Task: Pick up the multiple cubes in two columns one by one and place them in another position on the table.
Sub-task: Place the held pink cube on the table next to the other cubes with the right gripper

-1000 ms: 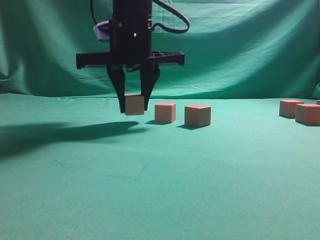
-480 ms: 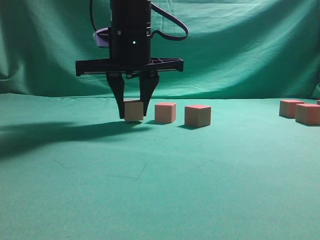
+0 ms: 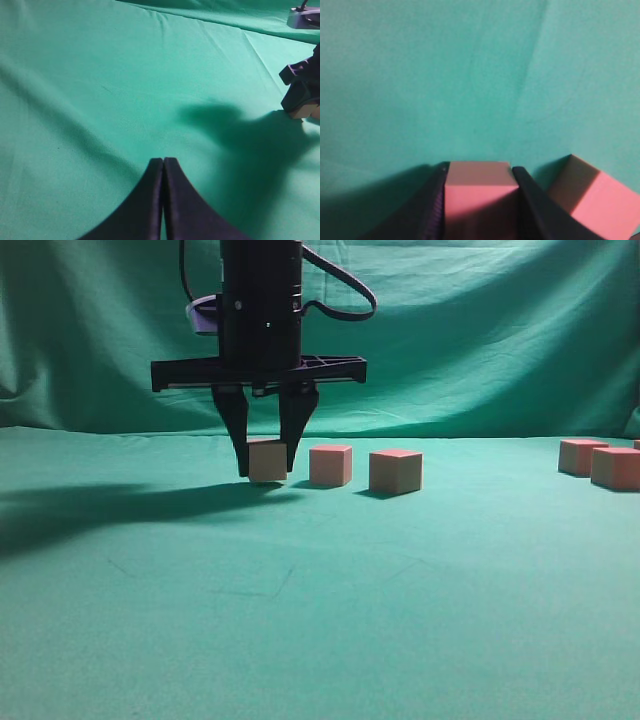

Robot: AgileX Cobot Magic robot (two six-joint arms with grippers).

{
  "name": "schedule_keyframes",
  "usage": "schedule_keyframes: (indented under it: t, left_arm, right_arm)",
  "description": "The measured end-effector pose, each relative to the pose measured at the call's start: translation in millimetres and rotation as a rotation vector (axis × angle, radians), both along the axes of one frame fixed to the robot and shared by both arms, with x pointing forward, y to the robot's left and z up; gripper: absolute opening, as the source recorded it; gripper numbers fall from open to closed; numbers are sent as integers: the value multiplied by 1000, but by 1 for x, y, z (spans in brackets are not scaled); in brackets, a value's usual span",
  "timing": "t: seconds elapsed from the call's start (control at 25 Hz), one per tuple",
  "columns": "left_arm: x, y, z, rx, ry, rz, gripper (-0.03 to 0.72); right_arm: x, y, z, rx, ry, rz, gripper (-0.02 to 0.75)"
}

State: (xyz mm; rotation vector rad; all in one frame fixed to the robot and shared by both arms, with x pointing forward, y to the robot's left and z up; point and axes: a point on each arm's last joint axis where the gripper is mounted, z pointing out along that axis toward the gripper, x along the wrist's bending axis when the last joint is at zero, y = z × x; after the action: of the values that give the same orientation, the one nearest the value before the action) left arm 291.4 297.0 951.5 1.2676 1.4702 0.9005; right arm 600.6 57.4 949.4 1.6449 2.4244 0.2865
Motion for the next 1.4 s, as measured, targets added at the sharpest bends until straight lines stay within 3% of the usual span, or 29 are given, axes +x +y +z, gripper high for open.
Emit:
schedule_keyframes:
  t: [0.72,0.76,0.88,1.08,1.4]
  left_arm:
    - [0,0,0,0,0,0,0]
    - [0,0,0,0,0,0,0]
    - [0,0,0,0,0,0,0]
    - [0,0,0,0,0,0,0]
    - [0,0,0,0,0,0,0]
  right_arm:
    - [1,1,-6,-11,4,24,262]
    - [1,1,-6,-10,1,28,309]
    - [2,2,-5,-9,-4,42,309]
    - [2,2,-4,-7,-6,45,475]
    - [5,6,-3,22,-44,81,463]
